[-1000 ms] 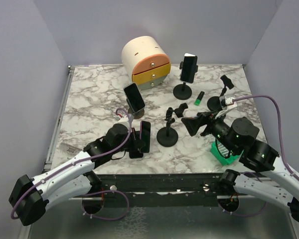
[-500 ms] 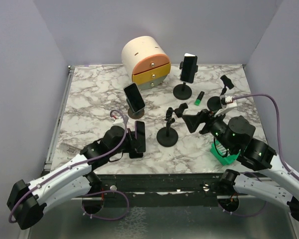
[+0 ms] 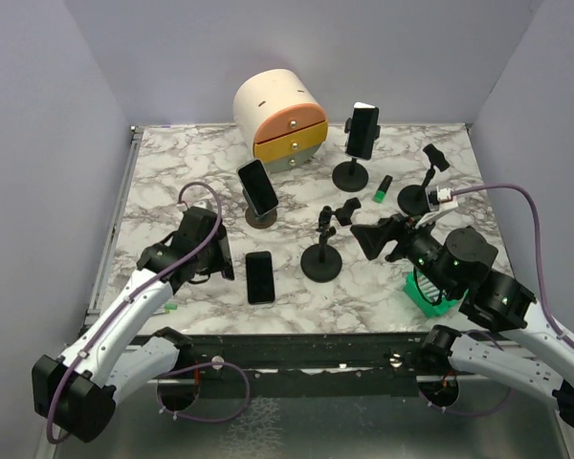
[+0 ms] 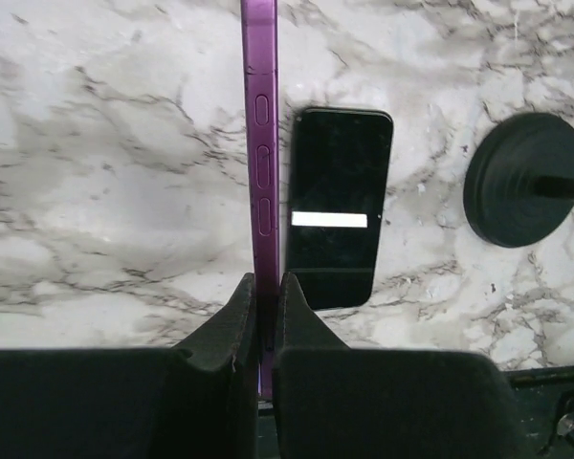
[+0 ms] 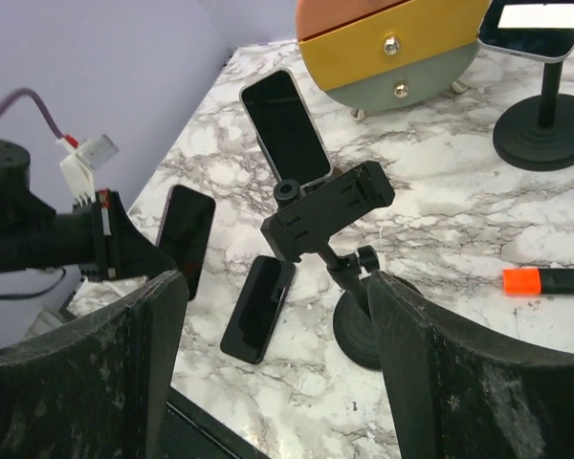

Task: Remove the phone from the phone stand
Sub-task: Place the phone at the center of the board.

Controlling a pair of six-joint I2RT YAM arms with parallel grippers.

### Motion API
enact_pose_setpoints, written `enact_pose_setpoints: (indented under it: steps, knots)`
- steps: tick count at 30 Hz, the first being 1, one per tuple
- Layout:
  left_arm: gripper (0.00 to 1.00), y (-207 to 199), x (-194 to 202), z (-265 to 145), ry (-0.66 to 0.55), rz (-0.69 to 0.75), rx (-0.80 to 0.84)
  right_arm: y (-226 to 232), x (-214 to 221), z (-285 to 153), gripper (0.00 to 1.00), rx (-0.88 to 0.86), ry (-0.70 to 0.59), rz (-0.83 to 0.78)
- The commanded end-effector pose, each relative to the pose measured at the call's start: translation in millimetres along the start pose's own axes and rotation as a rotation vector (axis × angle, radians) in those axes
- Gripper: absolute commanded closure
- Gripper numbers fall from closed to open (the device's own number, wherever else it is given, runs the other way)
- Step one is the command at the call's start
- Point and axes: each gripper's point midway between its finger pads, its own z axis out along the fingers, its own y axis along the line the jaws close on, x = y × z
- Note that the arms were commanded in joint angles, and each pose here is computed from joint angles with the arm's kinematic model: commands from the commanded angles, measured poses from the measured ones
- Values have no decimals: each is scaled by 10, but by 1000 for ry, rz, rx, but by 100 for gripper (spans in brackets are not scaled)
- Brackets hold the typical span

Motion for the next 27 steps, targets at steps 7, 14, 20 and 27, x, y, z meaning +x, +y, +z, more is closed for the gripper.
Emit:
enact_pose_setpoints:
  steps: [7, 14, 20, 27]
  knots:
    - [100, 107, 173, -83, 214, 42, -10, 60, 52, -59, 19, -71, -21, 17]
    - [100, 118, 274, 34, 274, 47, 14, 42, 28, -106, 19, -73, -32, 12]
    - [100, 113, 374, 121, 307, -5, 22, 32, 58, -90, 19, -69, -26, 9]
    - [100, 83, 383, 211, 287, -51, 38, 33, 84, -67, 18, -70, -24, 13]
